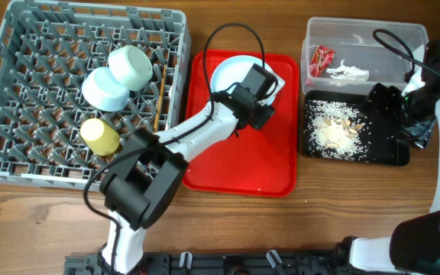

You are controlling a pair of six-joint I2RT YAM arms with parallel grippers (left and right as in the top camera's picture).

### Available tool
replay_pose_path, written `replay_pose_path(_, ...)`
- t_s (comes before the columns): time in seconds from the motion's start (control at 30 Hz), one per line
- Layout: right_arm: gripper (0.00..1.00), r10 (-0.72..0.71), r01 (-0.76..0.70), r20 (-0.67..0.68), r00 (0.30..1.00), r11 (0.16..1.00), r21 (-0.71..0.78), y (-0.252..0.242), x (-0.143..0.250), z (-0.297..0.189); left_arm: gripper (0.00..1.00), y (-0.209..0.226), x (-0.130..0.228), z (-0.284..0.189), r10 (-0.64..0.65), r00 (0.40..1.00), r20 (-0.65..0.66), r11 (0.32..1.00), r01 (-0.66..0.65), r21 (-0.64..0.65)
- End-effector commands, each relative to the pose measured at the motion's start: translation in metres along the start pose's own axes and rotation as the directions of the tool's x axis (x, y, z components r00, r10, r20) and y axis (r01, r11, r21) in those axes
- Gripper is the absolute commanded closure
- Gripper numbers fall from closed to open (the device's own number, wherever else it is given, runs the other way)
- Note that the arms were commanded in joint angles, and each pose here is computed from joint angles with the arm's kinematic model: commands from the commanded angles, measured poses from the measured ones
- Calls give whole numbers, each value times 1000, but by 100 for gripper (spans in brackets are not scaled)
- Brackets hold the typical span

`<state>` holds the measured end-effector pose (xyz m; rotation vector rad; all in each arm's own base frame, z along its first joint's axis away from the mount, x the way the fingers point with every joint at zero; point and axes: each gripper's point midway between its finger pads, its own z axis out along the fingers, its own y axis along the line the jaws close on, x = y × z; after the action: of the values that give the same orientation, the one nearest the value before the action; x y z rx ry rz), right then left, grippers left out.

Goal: Sort waste into correct bins and load items into the dishwasher rack
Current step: 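Reach the left gripper to the white plate rim and grasp it, then lift the white plate with the left gripper and stand it upright in the rack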

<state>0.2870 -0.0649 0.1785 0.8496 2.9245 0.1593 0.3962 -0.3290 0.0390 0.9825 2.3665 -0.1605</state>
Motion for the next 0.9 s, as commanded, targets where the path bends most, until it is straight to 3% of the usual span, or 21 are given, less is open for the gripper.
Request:
replay_pose_path(0.0,0,-2,2,23,1000,1000,-16,3,0,-7,41,-11,26,18,38,995,-90,999,-36,22)
replay_pose_path(0.1,0,-2,3,26,1000,1000,-17,3,-1,-7,51,-17,40,20,49,989,-142,998,-45,33)
replay_pose_path(0.23,0,-2,3,26,1000,1000,-17,3,-1,-7,84,-23,41,20,63,988,-144,997,-58,41)
replay_pose_path(0.37,0,-2,3,26,1000,1000,-17,3,-1,-7,96,-26,40,20,68,988,-138,997,-63,43)
replay_pose_path(0.57,0,-3,3,25,1000,1000,-17,3,-1,-7,96,-22,21,6,79,993,-86,996,-81,-20)
replay_pose_path(0.8,0,-2,3,24,1000,1000,-17,3,-1,-7,96,-5,-41,-81,30,993,114,999,-25,-47)
replay_pose_path(0.87,0,-2,3,25,1000,1000,-17,3,-1,-8,96,13,-60,-116,-57,978,198,996,69,-55)
